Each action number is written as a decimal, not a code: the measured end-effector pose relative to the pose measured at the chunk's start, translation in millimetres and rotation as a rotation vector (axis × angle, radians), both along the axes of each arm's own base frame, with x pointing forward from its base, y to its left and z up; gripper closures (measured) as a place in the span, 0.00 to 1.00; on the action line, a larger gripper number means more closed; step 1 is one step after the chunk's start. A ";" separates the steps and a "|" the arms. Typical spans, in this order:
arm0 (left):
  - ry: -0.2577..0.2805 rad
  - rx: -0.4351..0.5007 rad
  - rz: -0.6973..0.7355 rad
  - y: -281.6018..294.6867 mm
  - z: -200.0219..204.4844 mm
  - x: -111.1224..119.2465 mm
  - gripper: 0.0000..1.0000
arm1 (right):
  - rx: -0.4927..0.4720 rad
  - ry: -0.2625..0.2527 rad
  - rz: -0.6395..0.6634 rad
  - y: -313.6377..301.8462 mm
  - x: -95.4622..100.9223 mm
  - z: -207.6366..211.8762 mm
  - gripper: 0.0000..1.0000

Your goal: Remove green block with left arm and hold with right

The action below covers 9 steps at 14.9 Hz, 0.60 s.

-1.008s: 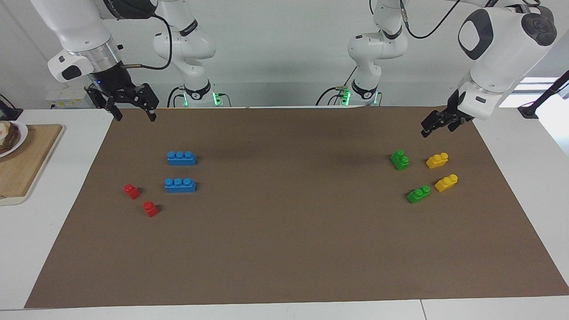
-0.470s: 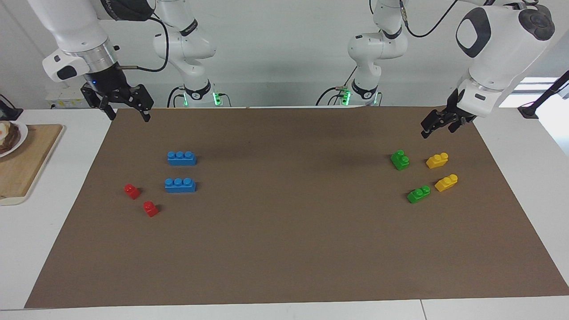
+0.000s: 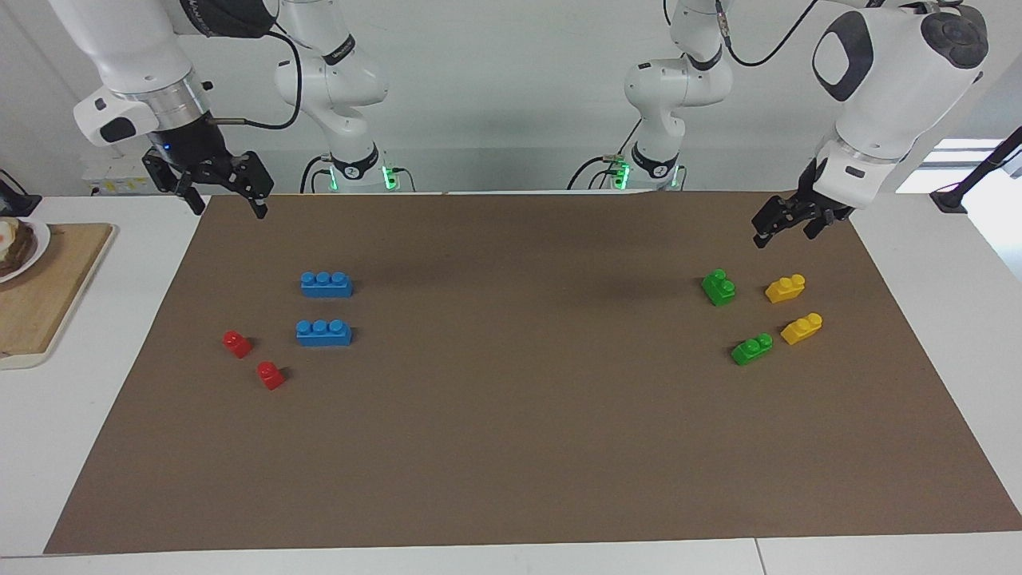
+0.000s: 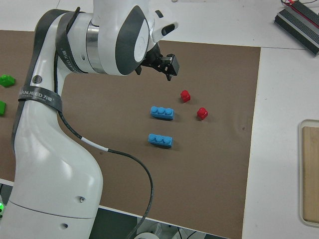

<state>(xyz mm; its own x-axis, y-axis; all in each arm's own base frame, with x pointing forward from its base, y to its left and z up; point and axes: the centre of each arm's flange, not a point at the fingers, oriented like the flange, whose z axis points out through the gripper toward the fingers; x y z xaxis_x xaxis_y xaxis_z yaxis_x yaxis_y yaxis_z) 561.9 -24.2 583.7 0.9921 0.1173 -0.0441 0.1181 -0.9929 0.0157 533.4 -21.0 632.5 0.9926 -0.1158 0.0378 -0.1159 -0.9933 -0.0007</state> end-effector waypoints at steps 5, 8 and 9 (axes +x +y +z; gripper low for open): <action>-0.019 0.000 -0.005 1.6 8.8 1.2 0.00 | 0.001 0.035 0.000 0.1 -3.8 -2.8 0.00; -0.023 0.000 -0.006 1.4 10.8 1.5 0.00 | 0.002 0.043 0.000 0.1 -4.6 -3.4 0.00; -0.023 0.000 -0.007 1.3 10.7 1.5 0.00 | 0.002 0.044 0.000 0.1 -4.7 -3.5 0.00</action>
